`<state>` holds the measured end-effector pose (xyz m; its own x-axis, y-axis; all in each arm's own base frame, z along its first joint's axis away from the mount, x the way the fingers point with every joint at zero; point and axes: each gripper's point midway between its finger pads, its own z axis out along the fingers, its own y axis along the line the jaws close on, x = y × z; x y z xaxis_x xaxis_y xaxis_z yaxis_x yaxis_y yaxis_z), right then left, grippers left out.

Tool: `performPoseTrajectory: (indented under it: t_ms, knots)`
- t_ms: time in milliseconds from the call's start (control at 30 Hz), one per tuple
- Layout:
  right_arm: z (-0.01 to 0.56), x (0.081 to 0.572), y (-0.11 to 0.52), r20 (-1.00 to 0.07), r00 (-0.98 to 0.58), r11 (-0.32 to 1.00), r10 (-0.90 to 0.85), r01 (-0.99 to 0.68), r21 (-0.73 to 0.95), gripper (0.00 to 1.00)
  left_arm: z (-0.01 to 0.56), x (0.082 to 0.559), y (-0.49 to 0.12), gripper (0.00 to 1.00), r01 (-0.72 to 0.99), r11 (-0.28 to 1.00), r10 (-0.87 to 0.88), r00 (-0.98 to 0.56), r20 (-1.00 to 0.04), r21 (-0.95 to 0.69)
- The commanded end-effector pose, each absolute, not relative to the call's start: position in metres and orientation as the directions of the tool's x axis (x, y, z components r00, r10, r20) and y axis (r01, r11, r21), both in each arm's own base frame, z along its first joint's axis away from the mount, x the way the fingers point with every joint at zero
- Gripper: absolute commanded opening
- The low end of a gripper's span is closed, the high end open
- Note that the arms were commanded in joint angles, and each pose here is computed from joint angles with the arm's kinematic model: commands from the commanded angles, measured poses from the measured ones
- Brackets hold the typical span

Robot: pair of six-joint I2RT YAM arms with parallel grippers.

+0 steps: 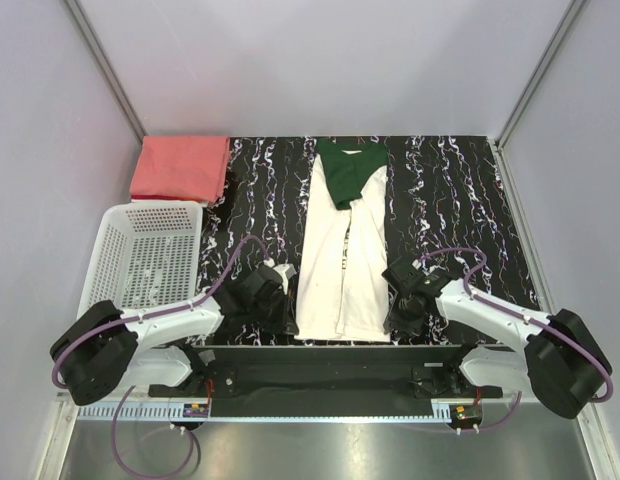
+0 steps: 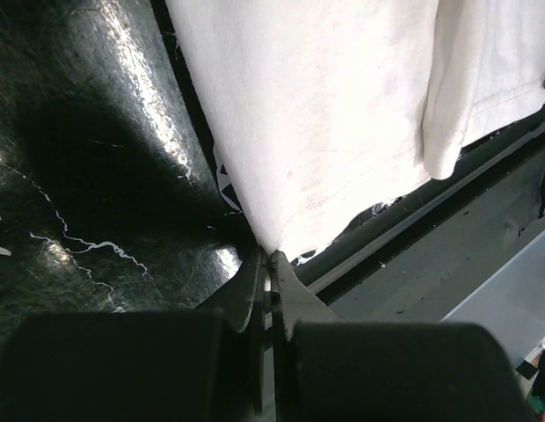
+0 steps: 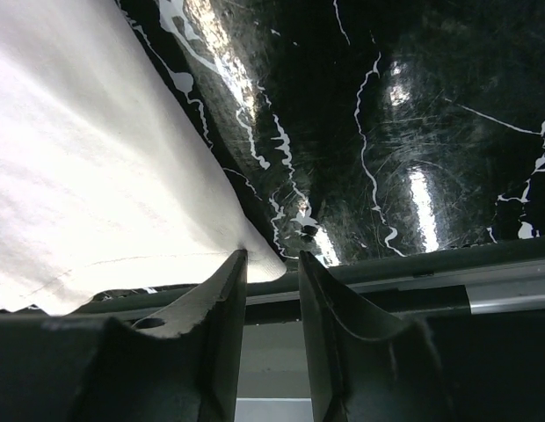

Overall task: Fold and stack the t-shirts
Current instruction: Fold the tshirt

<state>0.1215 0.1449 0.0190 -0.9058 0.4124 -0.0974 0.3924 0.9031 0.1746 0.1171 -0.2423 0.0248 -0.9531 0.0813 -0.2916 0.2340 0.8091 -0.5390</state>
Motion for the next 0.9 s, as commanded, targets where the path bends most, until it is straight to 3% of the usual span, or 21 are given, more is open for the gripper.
performPoseTrajectory:
  t_ms: [0,700,867]
  knots:
    - [0.026,0.129,0.149,-0.121,-0.915,0.917,0.385,0.365,0.16,0.37,0.049,0.124,-0.258,0.0,0.269,0.762,0.081,-0.942,-0.326,-0.589]
    - [0.021,0.13,0.161,-0.101,-0.951,0.953,0.292,0.28,0.119,0.31,0.051,0.125,-0.262,0.0,0.258,0.761,0.073,-0.946,-0.316,-0.595]
    - [0.022,0.13,0.161,-0.106,-0.956,0.958,0.274,0.261,0.116,0.04,0.054,0.126,-0.263,0.0,0.26,0.756,0.072,-0.945,-0.318,-0.601]
